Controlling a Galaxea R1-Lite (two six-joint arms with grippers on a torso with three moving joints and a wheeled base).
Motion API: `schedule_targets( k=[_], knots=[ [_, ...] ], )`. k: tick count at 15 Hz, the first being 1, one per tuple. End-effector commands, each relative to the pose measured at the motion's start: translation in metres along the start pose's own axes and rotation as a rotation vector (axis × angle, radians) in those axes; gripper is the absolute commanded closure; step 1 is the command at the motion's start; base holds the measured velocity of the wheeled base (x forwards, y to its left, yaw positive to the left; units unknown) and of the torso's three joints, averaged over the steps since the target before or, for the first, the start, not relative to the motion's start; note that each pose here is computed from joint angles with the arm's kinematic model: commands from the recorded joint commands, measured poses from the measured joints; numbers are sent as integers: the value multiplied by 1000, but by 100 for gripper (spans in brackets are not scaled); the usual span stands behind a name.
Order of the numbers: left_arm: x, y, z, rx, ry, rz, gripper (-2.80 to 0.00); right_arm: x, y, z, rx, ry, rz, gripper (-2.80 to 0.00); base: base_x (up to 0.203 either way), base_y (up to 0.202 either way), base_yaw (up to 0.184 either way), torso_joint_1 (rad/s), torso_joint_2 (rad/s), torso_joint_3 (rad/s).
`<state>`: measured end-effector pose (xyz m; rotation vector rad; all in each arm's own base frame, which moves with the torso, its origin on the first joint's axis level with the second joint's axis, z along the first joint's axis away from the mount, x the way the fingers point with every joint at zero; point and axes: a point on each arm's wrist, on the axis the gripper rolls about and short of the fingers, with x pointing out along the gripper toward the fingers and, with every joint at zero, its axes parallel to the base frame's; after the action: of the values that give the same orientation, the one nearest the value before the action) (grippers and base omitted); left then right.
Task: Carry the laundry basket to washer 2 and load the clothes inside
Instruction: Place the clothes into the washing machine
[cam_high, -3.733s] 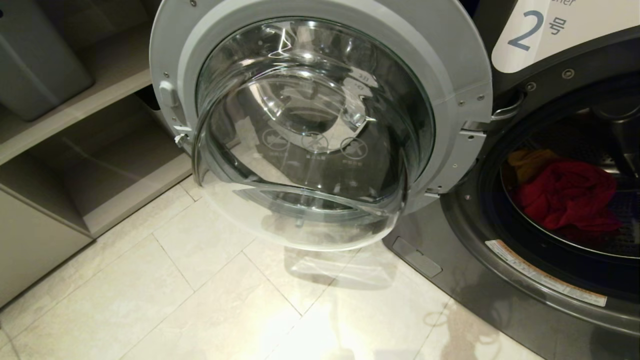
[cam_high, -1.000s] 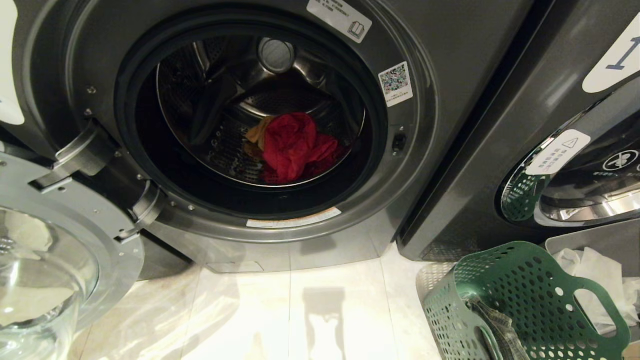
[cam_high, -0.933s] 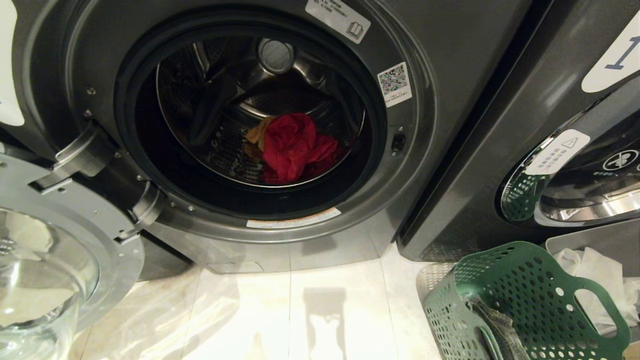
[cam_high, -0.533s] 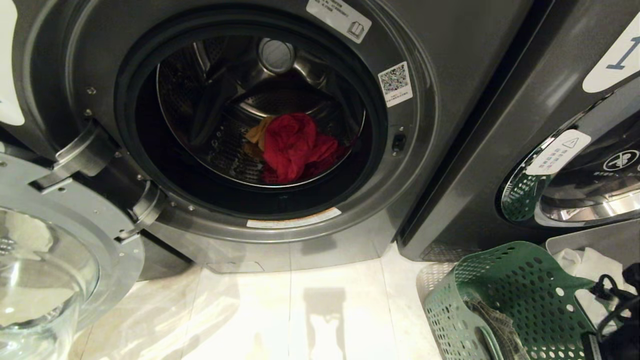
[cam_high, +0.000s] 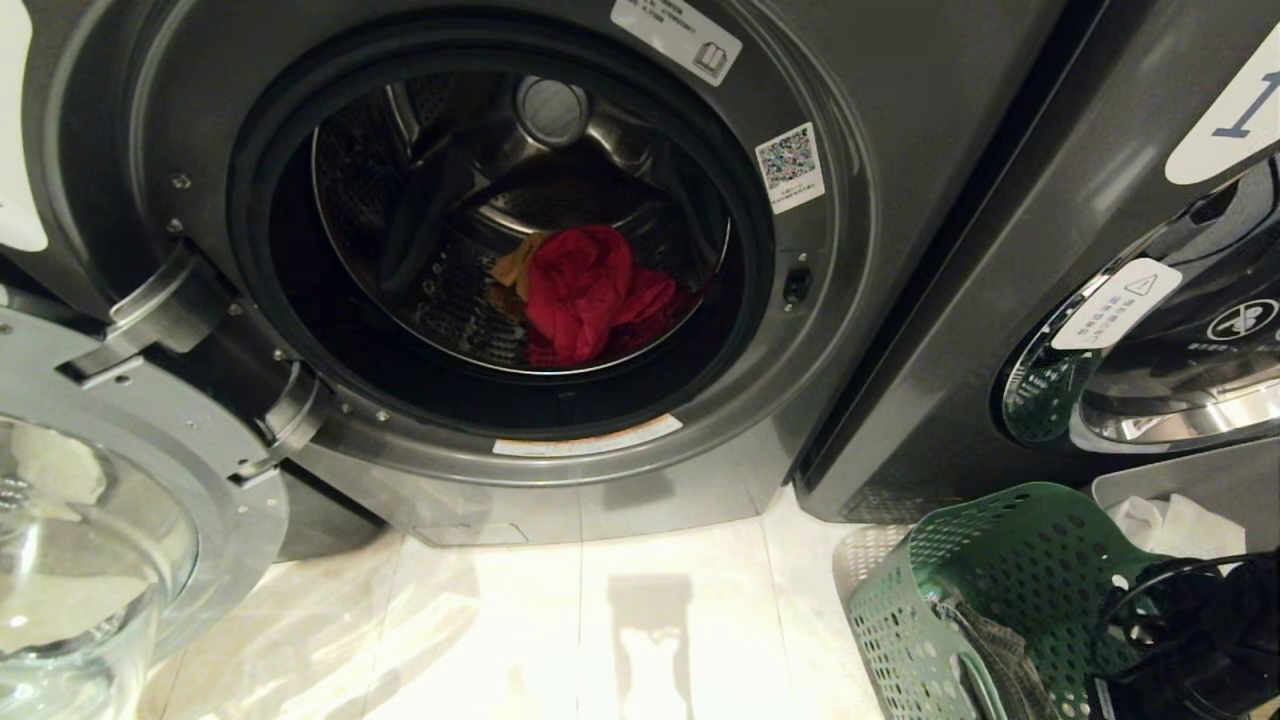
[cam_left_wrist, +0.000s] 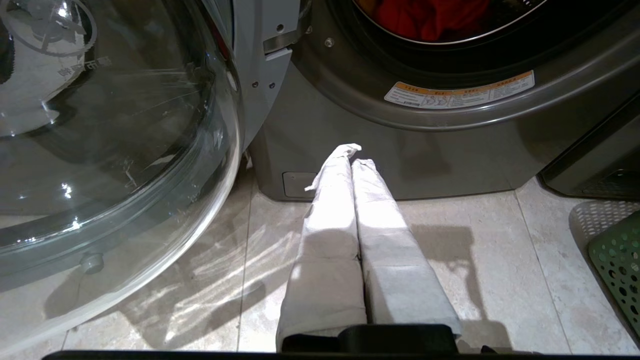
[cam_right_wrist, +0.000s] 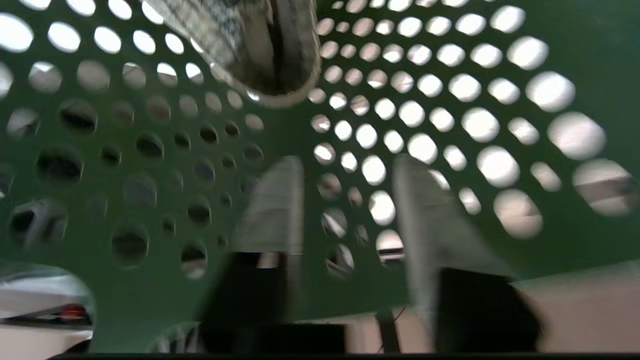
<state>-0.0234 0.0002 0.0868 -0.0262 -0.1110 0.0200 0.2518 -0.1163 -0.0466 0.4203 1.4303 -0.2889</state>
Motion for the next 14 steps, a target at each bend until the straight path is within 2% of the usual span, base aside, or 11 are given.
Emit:
schedule_targets(
  k=[1,4,7,10,14],
  knots=[
    [2,0,-11,0,39,2,0,38,-9,10,14,68,31,-280,0,0,0,0,0,0],
    [2,0,-11,0,39,1,0,53,-16,31,-3,31,150,-280,0,0,0,0,0,0],
    [2,0,-11,0,40,1,0,65,-17,34,-16,29,186,-280,0,0,0,0,0,0],
    [2,0,-11,0,40,1,0,89,-11,41,-77,-97,190,-280,0,0,0,0,0,0],
    [2,0,-11,0,39,1,0,112,10,43,-185,-234,188,-280,0,0,0,0,0,0]
  ],
)
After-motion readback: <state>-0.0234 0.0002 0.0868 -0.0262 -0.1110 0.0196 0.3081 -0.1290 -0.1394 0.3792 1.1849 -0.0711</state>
